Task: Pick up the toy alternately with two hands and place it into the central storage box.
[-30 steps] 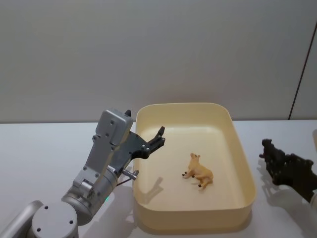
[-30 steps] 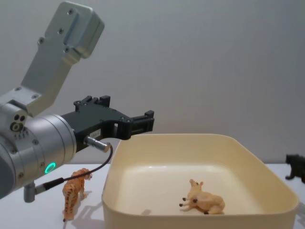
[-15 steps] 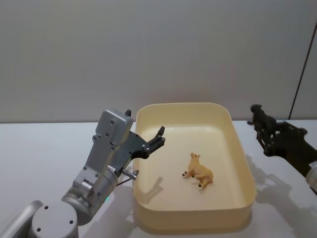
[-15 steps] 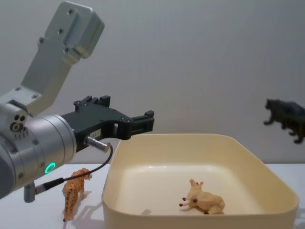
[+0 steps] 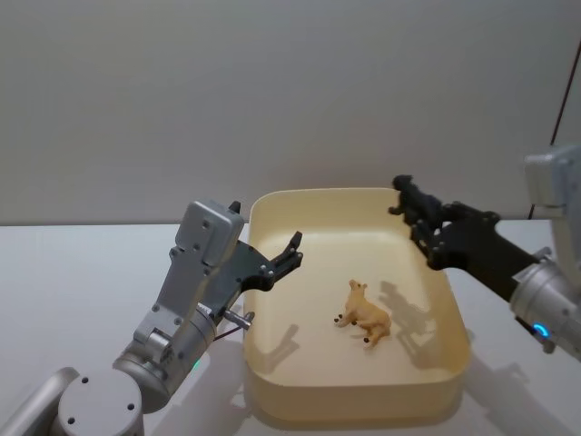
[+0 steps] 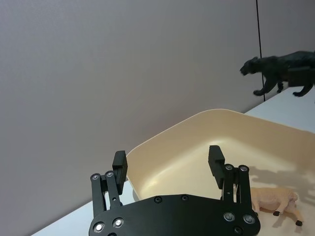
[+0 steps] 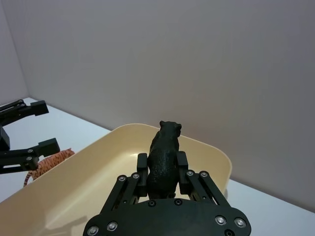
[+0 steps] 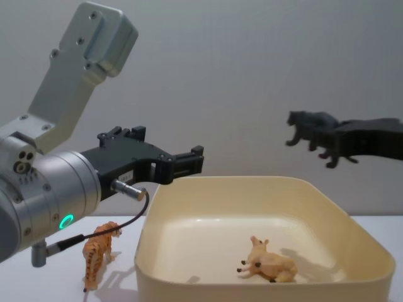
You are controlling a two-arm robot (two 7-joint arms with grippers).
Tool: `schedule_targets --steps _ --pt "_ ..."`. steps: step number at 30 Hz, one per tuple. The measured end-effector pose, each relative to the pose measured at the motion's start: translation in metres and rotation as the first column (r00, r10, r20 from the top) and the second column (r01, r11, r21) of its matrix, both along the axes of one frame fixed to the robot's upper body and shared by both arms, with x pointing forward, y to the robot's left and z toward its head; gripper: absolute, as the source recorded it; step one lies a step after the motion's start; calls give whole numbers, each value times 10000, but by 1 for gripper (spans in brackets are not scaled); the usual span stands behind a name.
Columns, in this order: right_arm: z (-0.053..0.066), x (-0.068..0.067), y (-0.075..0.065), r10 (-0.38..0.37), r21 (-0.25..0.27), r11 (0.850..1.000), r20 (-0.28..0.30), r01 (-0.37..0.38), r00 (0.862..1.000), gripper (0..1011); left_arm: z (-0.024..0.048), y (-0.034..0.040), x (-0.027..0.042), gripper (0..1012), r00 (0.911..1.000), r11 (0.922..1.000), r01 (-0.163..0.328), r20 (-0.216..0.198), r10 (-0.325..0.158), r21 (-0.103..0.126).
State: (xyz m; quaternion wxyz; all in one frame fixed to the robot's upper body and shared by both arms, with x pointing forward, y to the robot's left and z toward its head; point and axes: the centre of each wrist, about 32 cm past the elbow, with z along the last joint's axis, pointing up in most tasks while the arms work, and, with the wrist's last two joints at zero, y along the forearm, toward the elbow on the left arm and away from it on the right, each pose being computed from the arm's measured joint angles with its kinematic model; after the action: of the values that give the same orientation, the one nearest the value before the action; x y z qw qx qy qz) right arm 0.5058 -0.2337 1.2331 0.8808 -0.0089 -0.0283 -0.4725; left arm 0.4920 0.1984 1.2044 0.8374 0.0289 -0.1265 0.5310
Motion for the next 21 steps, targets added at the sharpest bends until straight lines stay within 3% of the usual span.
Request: schedule_targets --steps 4,5,14,21 --pt "8 68 87 252 -70 9997 -262 -254 9993 349 0 0 0 1001 10000 10000 0 -1 0 0" --pt "9 90 116 334 -92 9994 -344 -338 9988 417 0 0 0 1001 10000 10000 0 0 0 0" --pt "26 176 236 655 -187 9976 -658 -669 9957 681 0 0 0 1001 10000 10000 1 0 -1 0" --pt "34 166 192 617 -200 9978 -571 -629 9965 900 0 0 0 1001 10000 10000 -1 0 1 0"
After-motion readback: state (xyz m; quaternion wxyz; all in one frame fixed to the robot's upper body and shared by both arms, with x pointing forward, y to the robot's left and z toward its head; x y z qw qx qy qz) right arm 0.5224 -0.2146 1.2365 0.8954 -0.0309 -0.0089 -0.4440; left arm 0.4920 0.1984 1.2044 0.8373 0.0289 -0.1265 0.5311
